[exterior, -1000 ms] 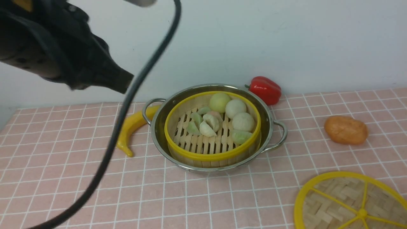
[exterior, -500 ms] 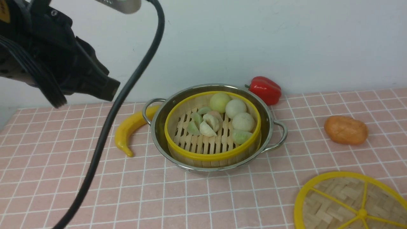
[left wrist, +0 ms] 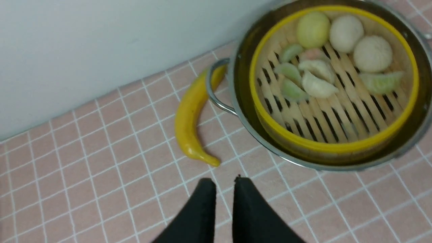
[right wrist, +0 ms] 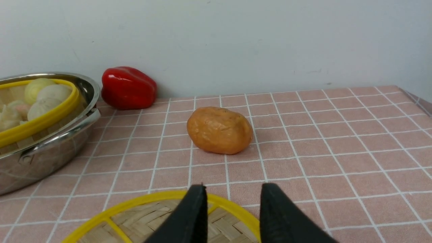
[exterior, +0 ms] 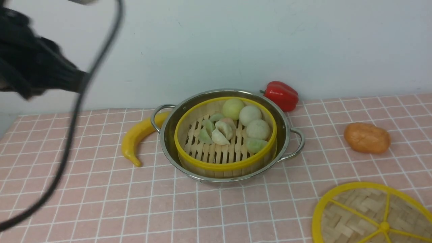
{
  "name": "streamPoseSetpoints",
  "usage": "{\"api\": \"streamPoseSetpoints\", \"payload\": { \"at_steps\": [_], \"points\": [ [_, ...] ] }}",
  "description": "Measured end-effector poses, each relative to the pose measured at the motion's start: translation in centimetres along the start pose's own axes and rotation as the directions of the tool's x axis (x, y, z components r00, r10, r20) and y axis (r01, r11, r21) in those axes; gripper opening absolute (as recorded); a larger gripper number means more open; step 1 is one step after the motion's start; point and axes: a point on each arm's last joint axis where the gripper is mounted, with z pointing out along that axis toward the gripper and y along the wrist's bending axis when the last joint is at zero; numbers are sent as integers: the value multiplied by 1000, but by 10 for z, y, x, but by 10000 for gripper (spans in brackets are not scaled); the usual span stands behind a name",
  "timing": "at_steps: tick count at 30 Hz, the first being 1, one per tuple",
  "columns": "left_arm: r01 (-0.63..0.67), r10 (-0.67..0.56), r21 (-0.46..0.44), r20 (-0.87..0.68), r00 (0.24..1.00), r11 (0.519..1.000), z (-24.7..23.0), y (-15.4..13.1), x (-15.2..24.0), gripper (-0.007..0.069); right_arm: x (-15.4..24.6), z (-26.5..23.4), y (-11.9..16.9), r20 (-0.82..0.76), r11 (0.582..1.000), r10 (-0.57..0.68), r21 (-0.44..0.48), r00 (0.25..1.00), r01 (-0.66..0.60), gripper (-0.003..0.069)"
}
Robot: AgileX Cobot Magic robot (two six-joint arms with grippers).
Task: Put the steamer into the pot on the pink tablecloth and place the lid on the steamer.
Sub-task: 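Move the gripper down to the bamboo steamer lid and grasp its center knob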
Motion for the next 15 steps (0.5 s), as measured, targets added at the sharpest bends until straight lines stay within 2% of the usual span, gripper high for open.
{"api": "streamPoseSetpoints", "payload": {
  "at_steps": [2, 5, 6, 7, 9, 12, 15],
  "points": [
    [20, -19, -23, 40, 999, 1000, -6, 7, 7, 75, 0, 0, 0, 0, 1000, 0, 0, 1000, 0, 242],
    [62, -43, -110, 170, 985, 992, -14, 19, 51, 84, 0, 0, 0, 0, 1000, 0, 0, 1000, 0, 242],
    [70, -44, -122, 200, 979, 990, -18, 20, 53, 84, 0, 0, 0, 0, 1000, 0, 0, 1000, 0, 242],
    [102, -63, -153, 237, 969, 983, -14, 20, 78, 85, 0, 0, 0, 0, 1000, 0, 0, 1000, 0, 242],
    [122, -77, -169, 250, 965, 978, -11, 17, 100, 85, 0, 0, 0, 0, 1000, 0, 0, 1000, 0, 242],
    [181, -114, -218, 288, 951, 959, -2, 6, 161, 96, 0, 0, 0, 0, 1000, 0, 0, 1000, 0, 242],
    [207, -128, -243, 306, 943, 948, 8, -6, 205, 97, 0, 0, 0, 0, 1000, 0, 0, 1000, 0, 242]
  ]
}}
